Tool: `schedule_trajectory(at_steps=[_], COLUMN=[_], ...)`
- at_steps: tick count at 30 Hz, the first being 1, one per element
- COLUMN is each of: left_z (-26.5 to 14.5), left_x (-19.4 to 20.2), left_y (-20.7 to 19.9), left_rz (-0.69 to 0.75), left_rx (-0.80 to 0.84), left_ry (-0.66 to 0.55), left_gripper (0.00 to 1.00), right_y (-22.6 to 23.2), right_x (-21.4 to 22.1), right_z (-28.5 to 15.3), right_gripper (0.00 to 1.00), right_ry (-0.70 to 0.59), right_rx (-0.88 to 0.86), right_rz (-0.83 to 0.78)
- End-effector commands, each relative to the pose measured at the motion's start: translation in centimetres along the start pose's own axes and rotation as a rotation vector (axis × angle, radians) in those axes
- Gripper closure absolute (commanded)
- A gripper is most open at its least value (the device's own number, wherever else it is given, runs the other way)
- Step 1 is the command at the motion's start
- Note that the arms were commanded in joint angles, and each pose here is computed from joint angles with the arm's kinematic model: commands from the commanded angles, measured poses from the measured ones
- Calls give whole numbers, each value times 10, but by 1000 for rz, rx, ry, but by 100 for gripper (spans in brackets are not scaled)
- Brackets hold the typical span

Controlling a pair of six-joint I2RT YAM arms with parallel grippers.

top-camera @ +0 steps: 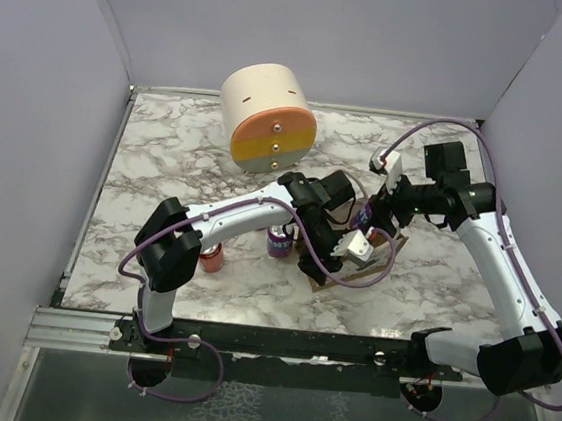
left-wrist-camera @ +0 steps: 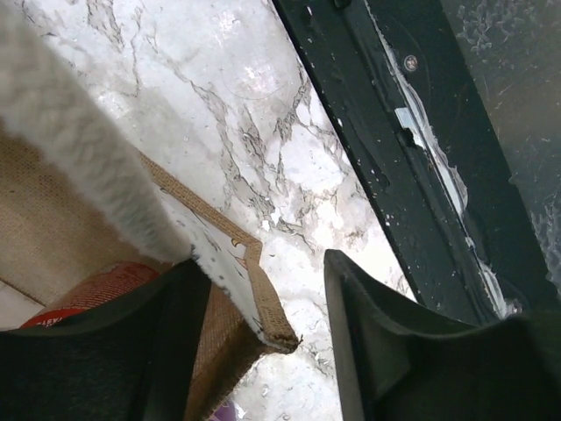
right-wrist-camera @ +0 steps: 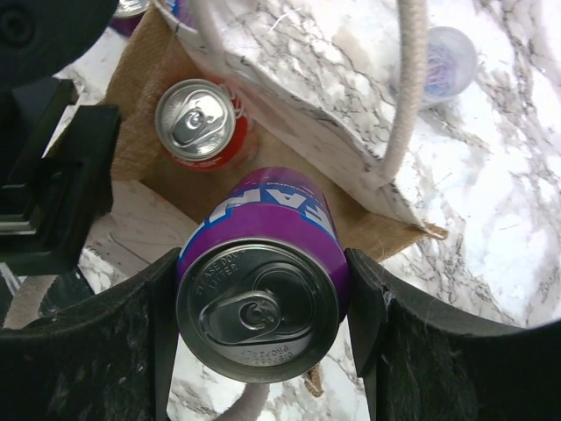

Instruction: Place the beverage into the canvas bag

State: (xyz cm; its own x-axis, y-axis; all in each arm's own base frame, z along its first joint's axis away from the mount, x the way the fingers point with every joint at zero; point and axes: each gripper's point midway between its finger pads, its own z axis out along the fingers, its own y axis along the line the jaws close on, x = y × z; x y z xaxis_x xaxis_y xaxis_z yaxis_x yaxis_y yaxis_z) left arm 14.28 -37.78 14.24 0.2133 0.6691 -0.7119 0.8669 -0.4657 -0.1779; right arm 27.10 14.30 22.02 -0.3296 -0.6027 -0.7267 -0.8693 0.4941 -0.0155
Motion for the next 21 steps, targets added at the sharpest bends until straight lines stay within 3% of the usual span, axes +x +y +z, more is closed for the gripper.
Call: schedule_trajectory(at_steps=[1,11,21], left_z=[-13,-31,-20], left_x=[-13,-8,7], left_y=[-5,-12,-31], left_rz=[57,125,135], left_rx=[-21,-50,38], left_ry=[-8,10,-3], left_gripper=[40,34,58], right_y=[15,14,-3], right_x=[-19,-14,-11], right_z=[-6,7,14], right_gripper=[65,66,68], right_ry=[-110,-102,-81], right_rx=[-54,-80,-5], right_rz=[-70,-53,-21])
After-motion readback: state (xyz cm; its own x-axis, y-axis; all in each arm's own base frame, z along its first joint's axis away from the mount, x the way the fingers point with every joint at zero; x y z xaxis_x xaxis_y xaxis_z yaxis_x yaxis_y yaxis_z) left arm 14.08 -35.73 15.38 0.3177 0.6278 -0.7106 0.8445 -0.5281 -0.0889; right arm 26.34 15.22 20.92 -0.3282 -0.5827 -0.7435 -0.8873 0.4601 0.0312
